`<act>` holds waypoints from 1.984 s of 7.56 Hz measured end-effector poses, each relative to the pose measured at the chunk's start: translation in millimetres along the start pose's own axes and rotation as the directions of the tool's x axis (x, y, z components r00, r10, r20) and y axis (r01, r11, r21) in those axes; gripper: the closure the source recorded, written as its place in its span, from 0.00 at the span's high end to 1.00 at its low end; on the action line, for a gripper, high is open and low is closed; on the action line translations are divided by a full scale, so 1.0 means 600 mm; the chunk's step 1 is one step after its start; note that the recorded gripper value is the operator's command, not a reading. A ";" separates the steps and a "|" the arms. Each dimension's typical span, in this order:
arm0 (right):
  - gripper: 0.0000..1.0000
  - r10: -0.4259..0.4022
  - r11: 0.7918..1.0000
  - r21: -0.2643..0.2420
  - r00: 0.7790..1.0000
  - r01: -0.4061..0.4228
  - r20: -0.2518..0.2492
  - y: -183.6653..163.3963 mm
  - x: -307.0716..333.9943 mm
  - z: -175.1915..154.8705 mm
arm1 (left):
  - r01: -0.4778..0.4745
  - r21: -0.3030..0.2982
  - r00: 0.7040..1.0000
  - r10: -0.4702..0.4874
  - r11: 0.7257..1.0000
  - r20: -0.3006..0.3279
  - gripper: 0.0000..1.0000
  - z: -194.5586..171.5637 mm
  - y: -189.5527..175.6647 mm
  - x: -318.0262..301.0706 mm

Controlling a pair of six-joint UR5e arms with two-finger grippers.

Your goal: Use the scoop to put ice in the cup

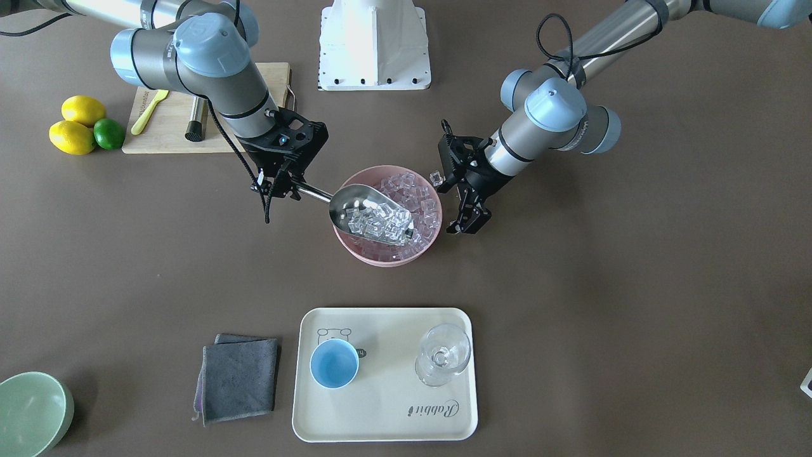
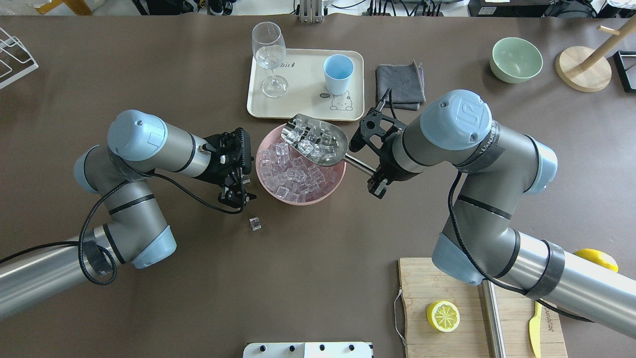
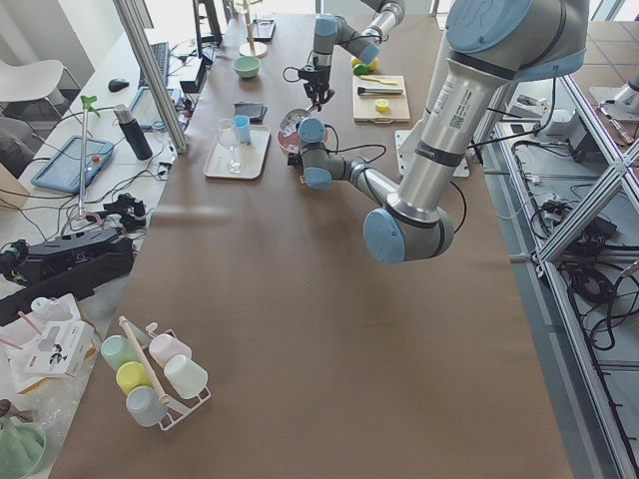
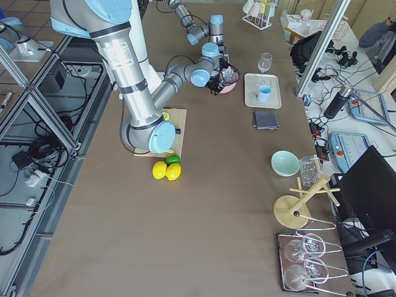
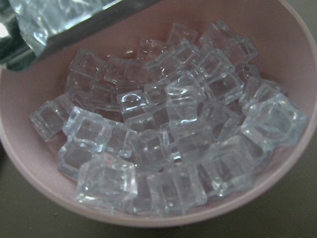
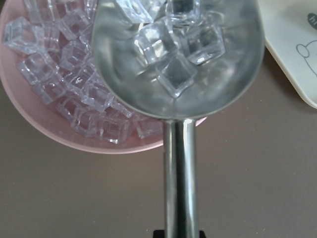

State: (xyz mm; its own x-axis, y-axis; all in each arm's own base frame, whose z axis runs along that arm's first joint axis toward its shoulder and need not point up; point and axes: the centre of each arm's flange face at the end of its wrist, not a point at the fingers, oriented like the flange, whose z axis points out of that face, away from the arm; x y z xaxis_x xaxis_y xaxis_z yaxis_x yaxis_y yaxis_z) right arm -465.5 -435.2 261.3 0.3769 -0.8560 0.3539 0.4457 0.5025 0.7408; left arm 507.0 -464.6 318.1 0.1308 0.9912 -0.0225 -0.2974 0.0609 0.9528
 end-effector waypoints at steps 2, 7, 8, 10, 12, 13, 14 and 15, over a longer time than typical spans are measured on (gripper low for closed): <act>0.00 0.081 0.997 -0.006 0.997 -0.081 0.015 0.000 0.042 -0.028 | -0.001 -0.003 1.000 0.001 1.000 -0.004 0.99 -0.007 0.010 0.000; 0.00 0.321 0.940 -0.105 0.946 -0.324 -0.052 -0.006 0.187 -0.085 | 0.048 -0.071 0.996 -0.053 0.996 -0.073 0.99 -0.065 0.042 -0.037; 0.00 0.359 0.925 -0.116 0.932 -0.363 -0.052 -0.015 0.218 -0.086 | 0.035 -0.110 0.996 -0.044 0.993 -0.074 0.99 -0.092 0.038 -0.054; 0.00 0.412 0.897 -0.154 0.910 -0.414 -0.045 -0.024 0.268 -0.081 | 0.032 -0.192 0.996 -0.047 0.981 -0.076 0.99 -0.145 0.014 -0.063; 0.00 0.410 0.886 -0.219 0.911 -0.409 -0.040 -0.060 0.277 -0.089 | 0.079 -0.244 0.994 -0.096 0.967 -0.056 0.99 -0.181 0.016 -0.079; 0.00 0.393 0.884 -0.257 0.919 -0.390 -0.043 -0.083 0.275 -0.096 | 0.123 -0.257 0.990 -0.135 0.959 -0.029 0.99 -0.207 0.017 -0.094; 0.00 0.373 0.883 -0.290 0.927 -0.369 -0.044 -0.093 0.279 -0.093 | 0.188 -0.257 0.981 -0.193 0.948 0.007 0.99 -0.236 0.017 -0.108; 0.00 0.359 0.878 -0.323 0.932 -0.354 -0.045 -0.097 0.284 -0.087 | 0.271 -0.247 0.962 -0.269 0.930 0.045 0.99 -0.267 0.022 -0.118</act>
State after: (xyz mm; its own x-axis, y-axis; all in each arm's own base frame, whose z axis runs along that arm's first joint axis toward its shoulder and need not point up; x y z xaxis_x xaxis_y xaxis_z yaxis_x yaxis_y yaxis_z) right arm -384.9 -604.0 249.1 0.5483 -0.6118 0.5702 0.5198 0.7834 0.3407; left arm 342.6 -515.4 283.5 0.2481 0.9321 -0.2640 -0.4750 0.3545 0.8054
